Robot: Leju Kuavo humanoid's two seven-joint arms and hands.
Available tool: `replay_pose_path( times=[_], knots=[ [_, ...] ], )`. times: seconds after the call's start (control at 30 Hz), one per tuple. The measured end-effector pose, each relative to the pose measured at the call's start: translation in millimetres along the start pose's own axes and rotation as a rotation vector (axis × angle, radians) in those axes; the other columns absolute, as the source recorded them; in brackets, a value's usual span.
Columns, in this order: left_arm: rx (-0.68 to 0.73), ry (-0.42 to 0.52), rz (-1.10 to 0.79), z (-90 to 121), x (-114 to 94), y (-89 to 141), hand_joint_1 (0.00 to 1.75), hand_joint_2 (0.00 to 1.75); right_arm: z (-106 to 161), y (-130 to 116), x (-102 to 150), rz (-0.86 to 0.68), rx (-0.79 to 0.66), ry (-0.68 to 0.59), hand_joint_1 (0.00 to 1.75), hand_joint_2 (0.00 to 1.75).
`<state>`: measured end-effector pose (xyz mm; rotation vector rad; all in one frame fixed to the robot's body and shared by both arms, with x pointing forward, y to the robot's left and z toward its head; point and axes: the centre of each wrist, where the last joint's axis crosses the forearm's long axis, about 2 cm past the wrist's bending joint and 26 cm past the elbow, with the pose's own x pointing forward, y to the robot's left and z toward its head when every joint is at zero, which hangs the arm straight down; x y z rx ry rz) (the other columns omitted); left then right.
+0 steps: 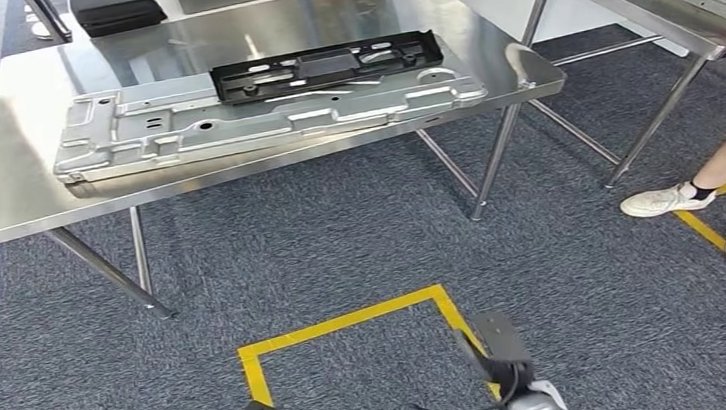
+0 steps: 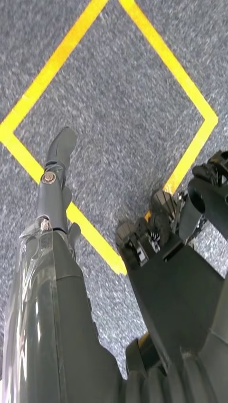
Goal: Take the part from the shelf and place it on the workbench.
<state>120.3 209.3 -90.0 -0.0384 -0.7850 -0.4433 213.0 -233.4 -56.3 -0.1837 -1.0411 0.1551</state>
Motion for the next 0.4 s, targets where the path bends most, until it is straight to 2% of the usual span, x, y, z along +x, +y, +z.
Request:
replay_pose_path(
  times=[0.17,0.3,0.4],
  knots=[
    [0.000,0.043,0.008,2.0,-3.6,-0.9,0.00,1.75,43.6,0.3,-60.2,-0.044,-0.036,0.313,0.00,1.75],
    [-0.010,0.078,0.018,2.5,-4.5,-1.3,0.00,1.75,67.1,-3.7,-87.3,-0.003,-0.073,0.483,0.00,1.75],
    [-0.011,0.092,0.023,2.5,-4.7,-1.2,0.00,1.75,78.0,-6.6,-99.2,0.030,-0.073,0.534,0.00,1.75]
  ],
)
